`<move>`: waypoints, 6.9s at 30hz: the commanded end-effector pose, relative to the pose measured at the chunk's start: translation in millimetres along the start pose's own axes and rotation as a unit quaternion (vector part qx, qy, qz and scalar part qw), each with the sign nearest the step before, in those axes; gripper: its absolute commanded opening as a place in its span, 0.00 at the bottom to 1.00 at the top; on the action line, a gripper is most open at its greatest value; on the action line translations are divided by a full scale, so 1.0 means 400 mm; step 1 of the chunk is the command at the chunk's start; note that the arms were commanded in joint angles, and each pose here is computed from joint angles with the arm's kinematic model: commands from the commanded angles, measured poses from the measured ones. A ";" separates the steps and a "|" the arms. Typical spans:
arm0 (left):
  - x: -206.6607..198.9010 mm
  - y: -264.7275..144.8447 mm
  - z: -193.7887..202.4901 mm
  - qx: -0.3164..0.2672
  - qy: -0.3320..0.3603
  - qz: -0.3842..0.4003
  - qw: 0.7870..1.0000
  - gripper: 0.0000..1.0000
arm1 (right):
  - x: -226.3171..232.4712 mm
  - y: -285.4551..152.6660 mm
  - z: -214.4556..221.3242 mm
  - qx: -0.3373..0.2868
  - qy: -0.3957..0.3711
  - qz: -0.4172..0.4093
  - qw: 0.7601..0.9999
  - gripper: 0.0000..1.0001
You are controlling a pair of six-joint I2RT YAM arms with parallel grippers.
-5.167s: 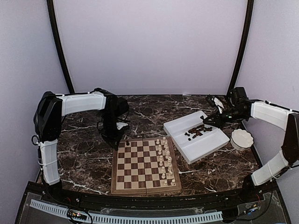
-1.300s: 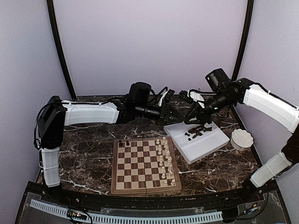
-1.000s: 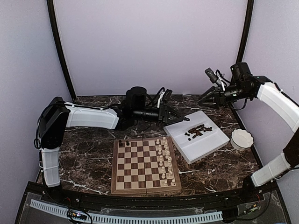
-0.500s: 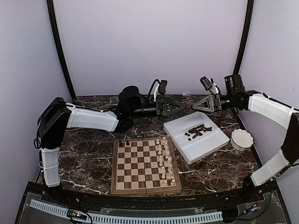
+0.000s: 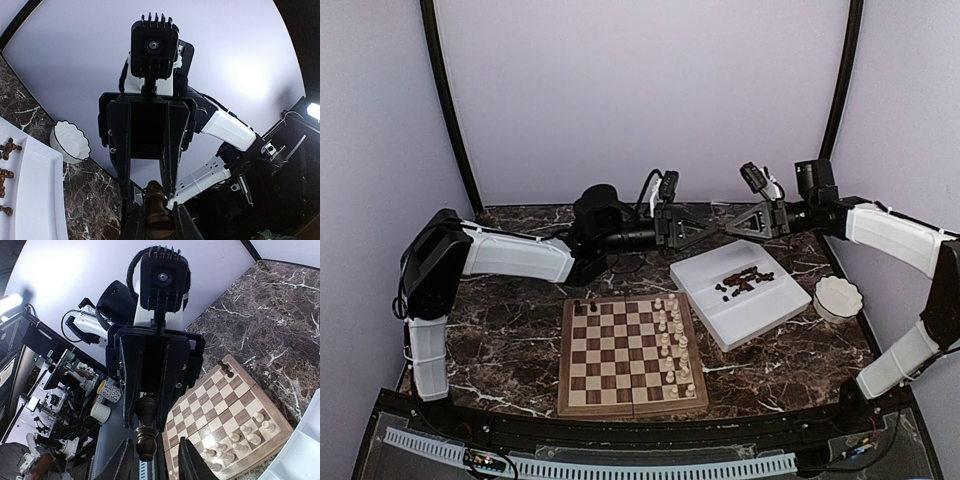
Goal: Set up the chess pieces on the board
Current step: Pass from the left arm to the right, then place the bishop on f8, then pick up the chess pile from the storage box.
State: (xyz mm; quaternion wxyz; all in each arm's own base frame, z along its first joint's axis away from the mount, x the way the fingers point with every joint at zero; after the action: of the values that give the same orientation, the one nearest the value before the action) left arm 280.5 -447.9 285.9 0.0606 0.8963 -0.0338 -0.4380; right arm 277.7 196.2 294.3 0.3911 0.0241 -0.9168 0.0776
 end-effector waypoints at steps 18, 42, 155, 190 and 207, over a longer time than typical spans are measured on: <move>-0.041 0.028 -0.015 -0.007 0.016 0.016 1.000 0.16 | 0.024 0.015 -0.006 0.004 -0.025 -0.019 0.999 0.05; -0.073 -0.591 -0.071 -0.101 0.172 -0.507 0.839 0.67 | 0.003 0.199 -0.104 0.202 -0.331 0.323 0.863 0.00; -0.049 -0.874 0.092 -0.212 0.112 -0.641 0.729 0.80 | -0.183 0.844 0.272 0.415 -0.418 0.253 0.767 0.34; -0.036 -0.541 -0.017 0.004 0.187 -0.407 0.894 0.59 | -0.407 -0.064 0.085 0.322 -0.187 0.496 0.784 0.15; -0.033 -0.480 0.012 0.031 0.190 -0.392 0.899 0.61 | -0.505 -0.079 0.138 0.378 -0.181 0.478 0.772 0.13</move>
State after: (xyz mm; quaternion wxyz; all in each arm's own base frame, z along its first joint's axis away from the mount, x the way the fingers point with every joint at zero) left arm 270.2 -253.4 254.7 -0.1539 0.8969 0.3241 -0.2586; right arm 375.7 151.9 121.7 0.0949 -0.2720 -0.7588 0.5841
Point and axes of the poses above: each gripper's point midway between its finger pads, its own y axis out along the fingers, its own x axis along the line the jaws close on, z = x × y, the point moved 6 cm from there along -y, back along the fingers
